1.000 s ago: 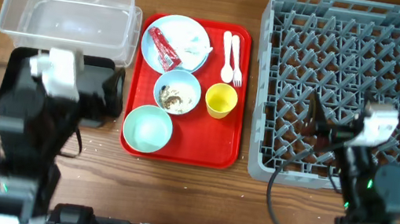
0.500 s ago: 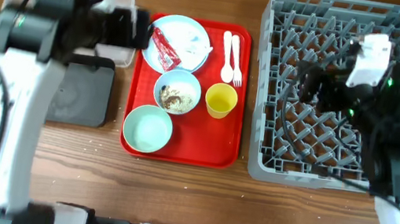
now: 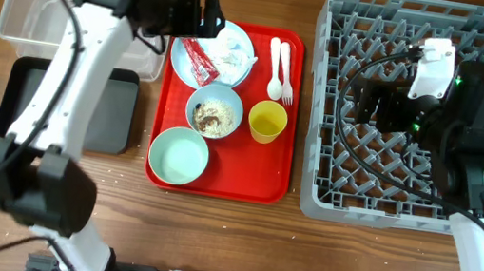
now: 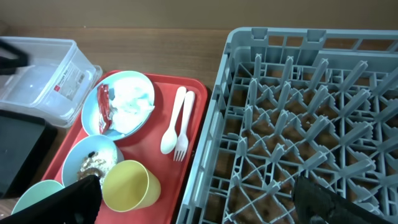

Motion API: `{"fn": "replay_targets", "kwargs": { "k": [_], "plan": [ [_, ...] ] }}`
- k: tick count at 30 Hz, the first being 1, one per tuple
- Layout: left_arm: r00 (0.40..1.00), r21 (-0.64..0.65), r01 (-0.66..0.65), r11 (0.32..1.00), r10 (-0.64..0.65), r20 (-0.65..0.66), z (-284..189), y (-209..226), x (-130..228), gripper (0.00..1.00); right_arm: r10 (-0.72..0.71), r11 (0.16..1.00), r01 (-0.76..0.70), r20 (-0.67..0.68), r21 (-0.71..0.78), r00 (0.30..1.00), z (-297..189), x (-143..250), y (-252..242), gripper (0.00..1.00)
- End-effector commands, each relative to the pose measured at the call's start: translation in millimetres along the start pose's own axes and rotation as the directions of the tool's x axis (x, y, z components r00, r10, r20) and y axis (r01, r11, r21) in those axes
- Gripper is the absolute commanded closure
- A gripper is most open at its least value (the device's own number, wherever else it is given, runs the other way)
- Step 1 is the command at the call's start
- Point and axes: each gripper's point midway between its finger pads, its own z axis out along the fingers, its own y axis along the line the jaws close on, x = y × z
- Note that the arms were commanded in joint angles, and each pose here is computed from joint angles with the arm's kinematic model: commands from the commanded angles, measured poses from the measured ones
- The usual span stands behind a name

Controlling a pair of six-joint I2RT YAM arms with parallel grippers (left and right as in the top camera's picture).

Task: Sort waste into correct bins and load items into the dishwasher rack
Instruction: 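Reach the left gripper to the plate and grasp the red wrapper and tissue, then carry the wrapper and tissue left and drop them into the clear bin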

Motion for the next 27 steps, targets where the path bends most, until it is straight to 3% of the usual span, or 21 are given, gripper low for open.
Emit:
{"fn": "replay_targets", "kwargs": {
  "k": [1, 10, 27],
  "plan": [
    [0.976, -0.171, 0.214, 0.962, -0.217, 0.000, 49, 22, 6, 0.00, 0.004, 1.000, -0.004, -0.002, -0.021, 1.000, -3, -3, 4, 0.00],
    [0.934, -0.373, 0.334, 0.866, -0.358, 0.005, 132, 48, 39, 0.00, 0.023, 1.000, -0.024, -0.069, -0.019, 0.997, -4, 14, 4, 0.00],
    [0.928, -0.392, 0.327, 0.860, -0.370, -0.038, 191, 56, 63, 0.00, 0.032, 0.999, -0.034, -0.105, -0.016, 0.994, -2, 22, 3, 0.00]
  ]
}}
